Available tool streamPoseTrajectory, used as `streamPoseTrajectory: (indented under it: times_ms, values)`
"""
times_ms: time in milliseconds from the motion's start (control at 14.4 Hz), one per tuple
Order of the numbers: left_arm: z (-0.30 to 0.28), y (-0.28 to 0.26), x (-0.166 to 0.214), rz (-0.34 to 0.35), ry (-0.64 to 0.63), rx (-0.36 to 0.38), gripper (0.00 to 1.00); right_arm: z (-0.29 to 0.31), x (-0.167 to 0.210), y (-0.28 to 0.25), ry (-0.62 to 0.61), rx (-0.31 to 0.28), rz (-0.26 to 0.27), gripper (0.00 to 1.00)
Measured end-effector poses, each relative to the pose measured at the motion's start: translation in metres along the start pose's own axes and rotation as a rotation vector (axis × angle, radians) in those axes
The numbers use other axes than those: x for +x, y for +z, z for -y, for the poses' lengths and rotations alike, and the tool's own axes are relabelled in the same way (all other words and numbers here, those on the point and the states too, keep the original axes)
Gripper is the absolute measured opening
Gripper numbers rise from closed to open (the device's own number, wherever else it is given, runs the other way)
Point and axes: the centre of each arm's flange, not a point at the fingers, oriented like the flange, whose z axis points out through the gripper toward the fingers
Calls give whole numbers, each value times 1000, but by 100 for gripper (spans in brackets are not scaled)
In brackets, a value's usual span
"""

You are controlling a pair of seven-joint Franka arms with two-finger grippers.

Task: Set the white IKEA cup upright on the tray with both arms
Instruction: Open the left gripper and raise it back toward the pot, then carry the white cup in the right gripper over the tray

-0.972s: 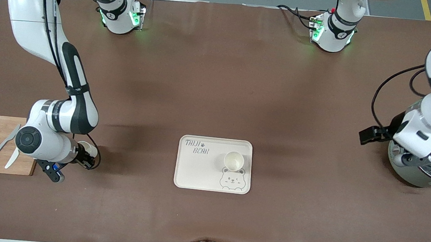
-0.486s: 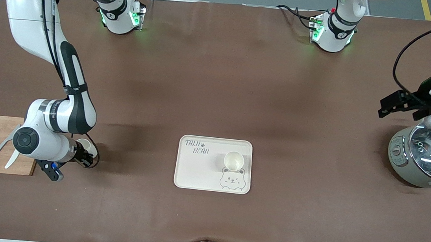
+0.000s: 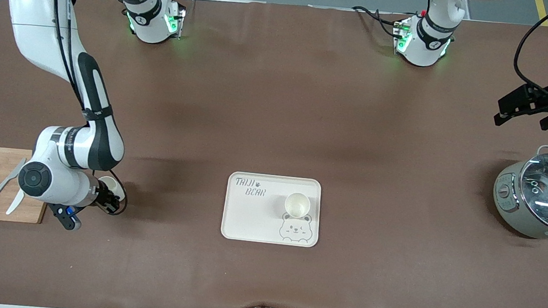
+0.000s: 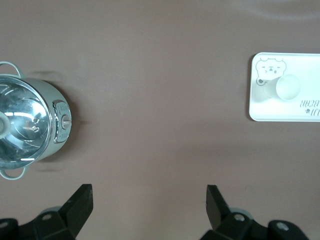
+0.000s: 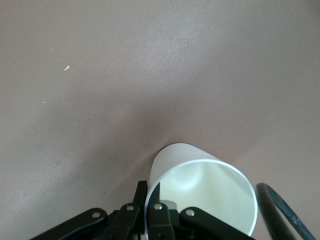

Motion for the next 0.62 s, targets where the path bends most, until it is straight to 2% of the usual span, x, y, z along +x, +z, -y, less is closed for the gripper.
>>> streamPoseTrajectory:
  times_ms: [278, 625]
  values:
    - [-13, -4, -5, -6, 71, 9, 100, 2, -1, -2, 2, 3, -2, 4]
    - [-37, 10, -9, 40, 180, 24, 100, 21, -19, -26, -8, 2, 10, 4]
